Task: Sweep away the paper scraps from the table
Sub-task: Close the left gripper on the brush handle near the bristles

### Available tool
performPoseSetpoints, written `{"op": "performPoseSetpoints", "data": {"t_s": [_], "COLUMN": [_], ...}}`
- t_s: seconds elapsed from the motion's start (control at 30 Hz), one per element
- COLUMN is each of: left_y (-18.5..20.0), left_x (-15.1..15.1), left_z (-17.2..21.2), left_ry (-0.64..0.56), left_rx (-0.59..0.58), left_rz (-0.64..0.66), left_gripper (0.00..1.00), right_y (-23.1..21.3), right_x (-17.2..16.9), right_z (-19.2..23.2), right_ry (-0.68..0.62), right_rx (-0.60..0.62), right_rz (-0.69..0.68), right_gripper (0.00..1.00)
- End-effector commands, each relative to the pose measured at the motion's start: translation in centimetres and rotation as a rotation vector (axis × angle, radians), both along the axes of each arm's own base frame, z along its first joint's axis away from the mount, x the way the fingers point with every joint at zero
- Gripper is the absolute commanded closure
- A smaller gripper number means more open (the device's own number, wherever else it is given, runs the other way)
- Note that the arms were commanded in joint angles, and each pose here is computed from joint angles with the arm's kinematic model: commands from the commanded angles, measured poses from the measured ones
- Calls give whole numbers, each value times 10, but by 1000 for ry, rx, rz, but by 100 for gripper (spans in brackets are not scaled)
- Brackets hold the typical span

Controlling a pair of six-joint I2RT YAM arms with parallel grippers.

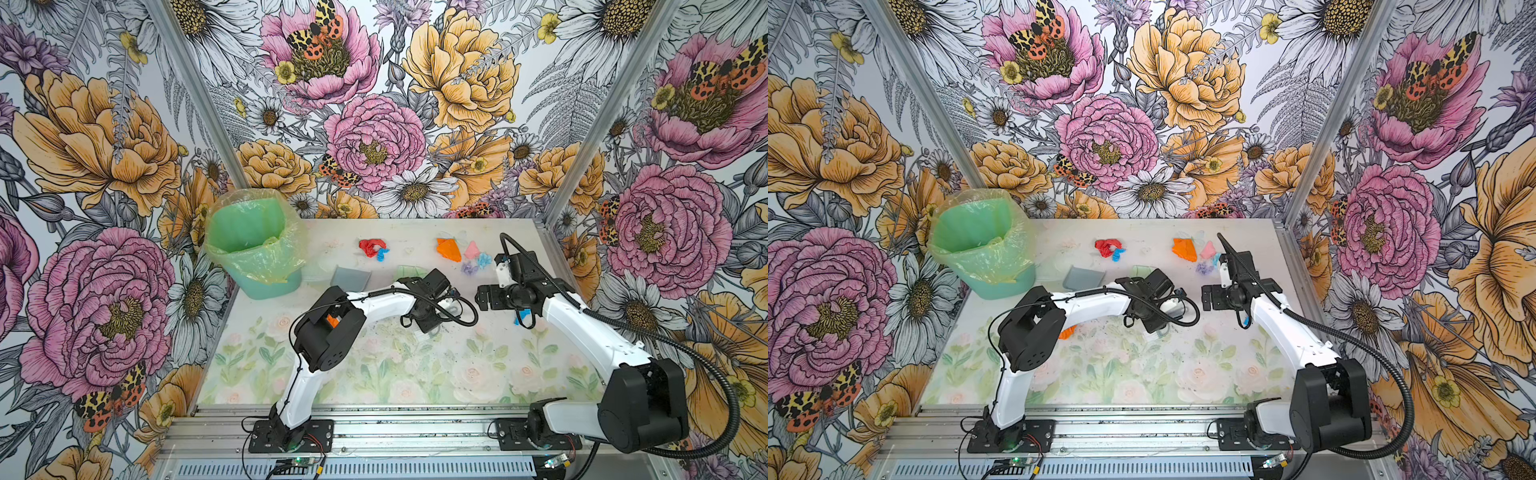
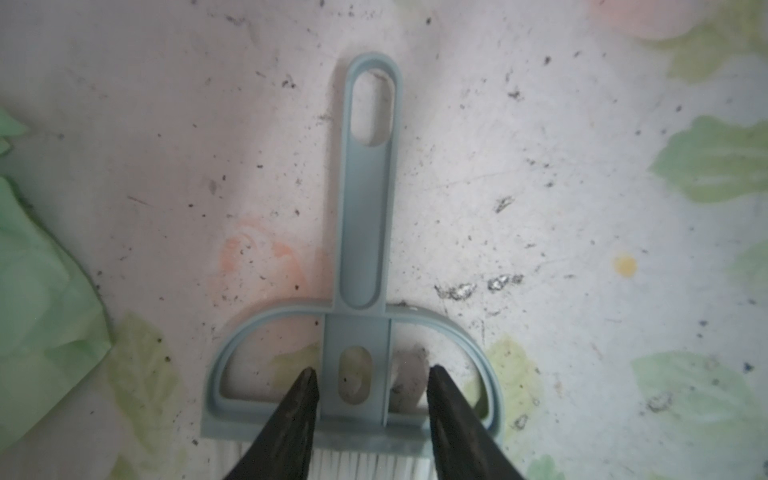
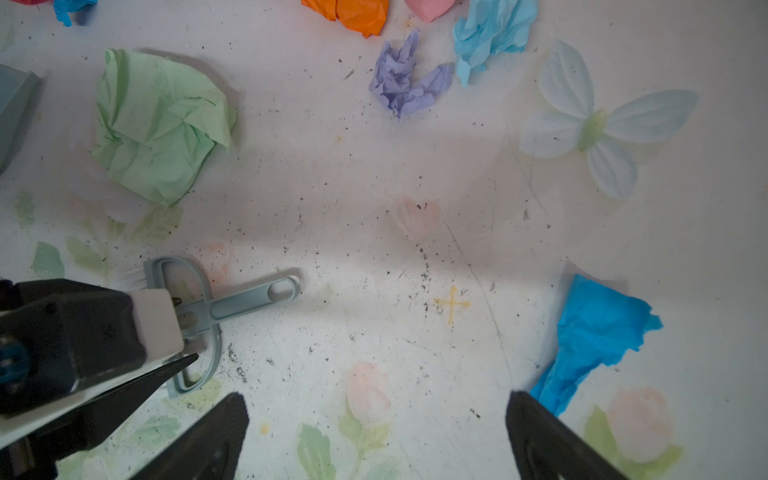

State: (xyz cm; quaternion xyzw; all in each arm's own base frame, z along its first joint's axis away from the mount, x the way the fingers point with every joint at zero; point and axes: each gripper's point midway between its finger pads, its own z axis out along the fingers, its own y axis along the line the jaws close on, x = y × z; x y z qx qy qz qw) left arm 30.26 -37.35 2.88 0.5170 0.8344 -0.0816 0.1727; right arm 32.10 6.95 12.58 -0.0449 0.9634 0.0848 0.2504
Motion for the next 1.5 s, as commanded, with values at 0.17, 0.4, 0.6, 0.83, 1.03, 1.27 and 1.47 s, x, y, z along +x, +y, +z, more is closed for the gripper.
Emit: {"op": "performPoseSetpoints", "data": {"t_s": [0.17,0.4,0.6,0.83,1.03,1.27,1.47], "left_y": [-6,-3,-5,-3,-2,-3,0], "left_x": [-2,-3,-5,-6,-5,-3,-1], "left_z": [-8,-15,-16,-19,-18,-12,3], "left_ry": [7,7,5,-11,-21,-37,-44], "left_rx": [22,60,66,87,94,81,35], "left_rz": [6,7,-1,-10,-9,-19,-38], "left_gripper": [55,57,63,70,81,89,91], "right_y": [1,1,1,1,0,2,8], "right_x": [0,-1,-1,-1,-1,-1,-2], "right_z": [10,10,11,11,10,10,14], "right_ry": [-31,-30,-37,-35,-33,-30,-35], "right_rx": [24,25,26,26,25,32,56], "right_rz": [-7,-6,-6,-5,-7,1,26], "right_gripper": [0,0,0,0,0,0,0]}}
